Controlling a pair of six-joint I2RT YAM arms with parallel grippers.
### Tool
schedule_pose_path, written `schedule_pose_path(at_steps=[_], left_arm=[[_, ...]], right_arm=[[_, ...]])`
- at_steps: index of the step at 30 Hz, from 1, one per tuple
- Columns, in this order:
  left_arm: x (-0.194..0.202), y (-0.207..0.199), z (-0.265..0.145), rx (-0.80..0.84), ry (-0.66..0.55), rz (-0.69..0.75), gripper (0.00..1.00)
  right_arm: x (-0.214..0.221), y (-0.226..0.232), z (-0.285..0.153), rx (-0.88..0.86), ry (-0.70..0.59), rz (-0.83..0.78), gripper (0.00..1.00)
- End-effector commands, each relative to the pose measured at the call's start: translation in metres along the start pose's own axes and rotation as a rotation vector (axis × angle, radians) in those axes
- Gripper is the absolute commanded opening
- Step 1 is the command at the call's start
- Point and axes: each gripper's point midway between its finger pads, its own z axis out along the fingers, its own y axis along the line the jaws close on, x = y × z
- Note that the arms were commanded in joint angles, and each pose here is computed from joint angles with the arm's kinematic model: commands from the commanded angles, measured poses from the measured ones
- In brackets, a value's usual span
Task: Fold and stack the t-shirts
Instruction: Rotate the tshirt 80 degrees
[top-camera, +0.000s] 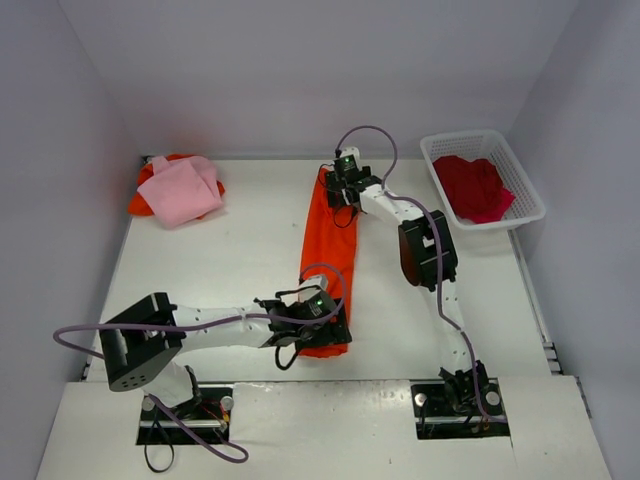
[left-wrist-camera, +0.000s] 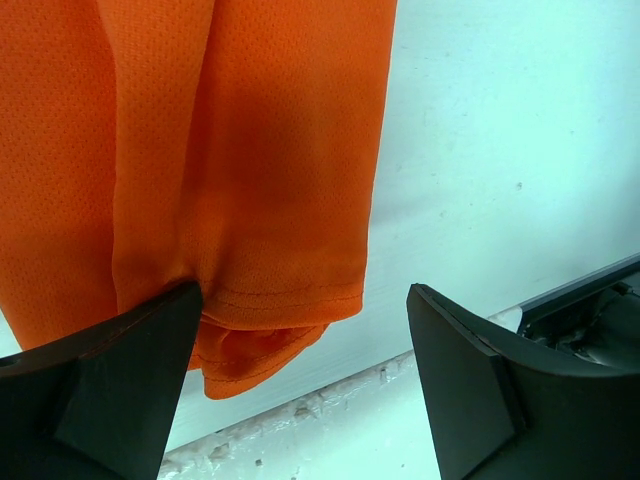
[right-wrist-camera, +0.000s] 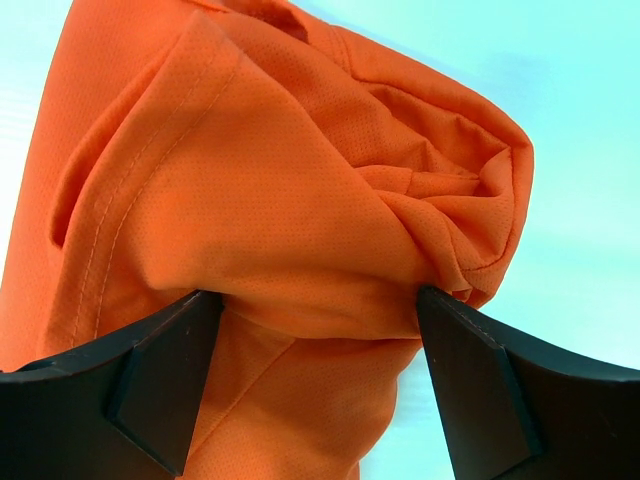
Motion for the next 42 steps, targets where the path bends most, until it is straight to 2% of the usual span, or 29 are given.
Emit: schedule_pose_path(at_steps=[1, 13, 21, 34, 42], left_arm=[[0.048, 0.045, 0.007, -0.154, 0.162, -0.015, 0.79], [0.056, 0.042, 0.012, -0.146, 0.168, -0.030, 0.79], [0.047, 0.042, 0.000, -0.160, 0.136, -0.023, 0.79], [0.016, 0.030, -0.037, -0.132, 0.015, -0.009, 0.79], [0.008, 0.023, -0.055, -0.092, -0.025, -0.017, 0.79]], right_arm=[[-0.007, 0.010, 0.002, -0.032, -0.008, -0.020, 0.76], [-0.014, 0.029, 0.007, -0.082, -0.033, -0.053, 0.76], [-0.010, 0.014, -0.003, -0.026, -0.026, -0.077, 0.76], [-0.071, -0.002, -0.091, -0.048, -0.156, -0.030, 0.76], [-0.082, -0.010, -0.131, -0.056, -0.184, -0.017, 0.76]])
